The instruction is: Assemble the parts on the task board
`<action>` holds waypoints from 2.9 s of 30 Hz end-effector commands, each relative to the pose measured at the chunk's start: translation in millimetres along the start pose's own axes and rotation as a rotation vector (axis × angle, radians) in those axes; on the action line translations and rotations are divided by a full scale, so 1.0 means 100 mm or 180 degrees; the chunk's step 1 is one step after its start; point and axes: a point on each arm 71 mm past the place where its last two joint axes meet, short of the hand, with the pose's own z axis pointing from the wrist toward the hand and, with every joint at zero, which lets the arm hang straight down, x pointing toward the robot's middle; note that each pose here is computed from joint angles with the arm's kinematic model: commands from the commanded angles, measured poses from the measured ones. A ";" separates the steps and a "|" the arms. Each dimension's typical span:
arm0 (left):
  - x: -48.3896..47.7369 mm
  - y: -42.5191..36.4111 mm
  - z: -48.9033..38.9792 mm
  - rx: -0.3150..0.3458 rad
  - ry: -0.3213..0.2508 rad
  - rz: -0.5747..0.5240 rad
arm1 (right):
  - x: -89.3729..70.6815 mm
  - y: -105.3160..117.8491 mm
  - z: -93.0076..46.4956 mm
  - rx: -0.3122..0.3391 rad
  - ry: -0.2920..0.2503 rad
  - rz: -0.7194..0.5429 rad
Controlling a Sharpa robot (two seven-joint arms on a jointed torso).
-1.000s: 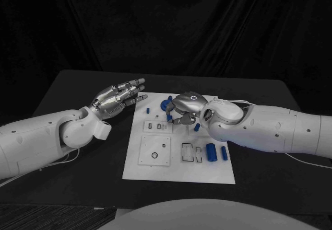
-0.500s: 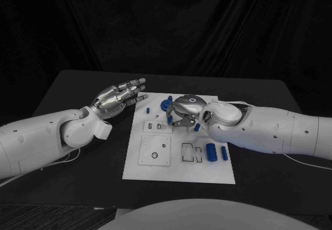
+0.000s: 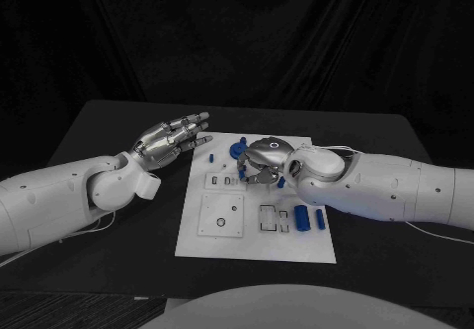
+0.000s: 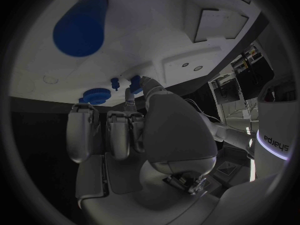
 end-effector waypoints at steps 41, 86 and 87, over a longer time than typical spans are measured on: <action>0.016 0.015 0.019 -0.0024 0.0054 -0.0038 | 0.08 0.00 0.00 0.0018 0.0147 -0.0023; 0.282 -0.170 0.269 -0.0700 0.0075 0.2370 | -0.81 -0.63 -1.02 0.0515 -0.1026 0.1162; 0.295 -0.172 0.298 -0.0805 0.0125 0.2516 | -0.79 -0.63 -1.03 0.0521 -0.1015 0.1171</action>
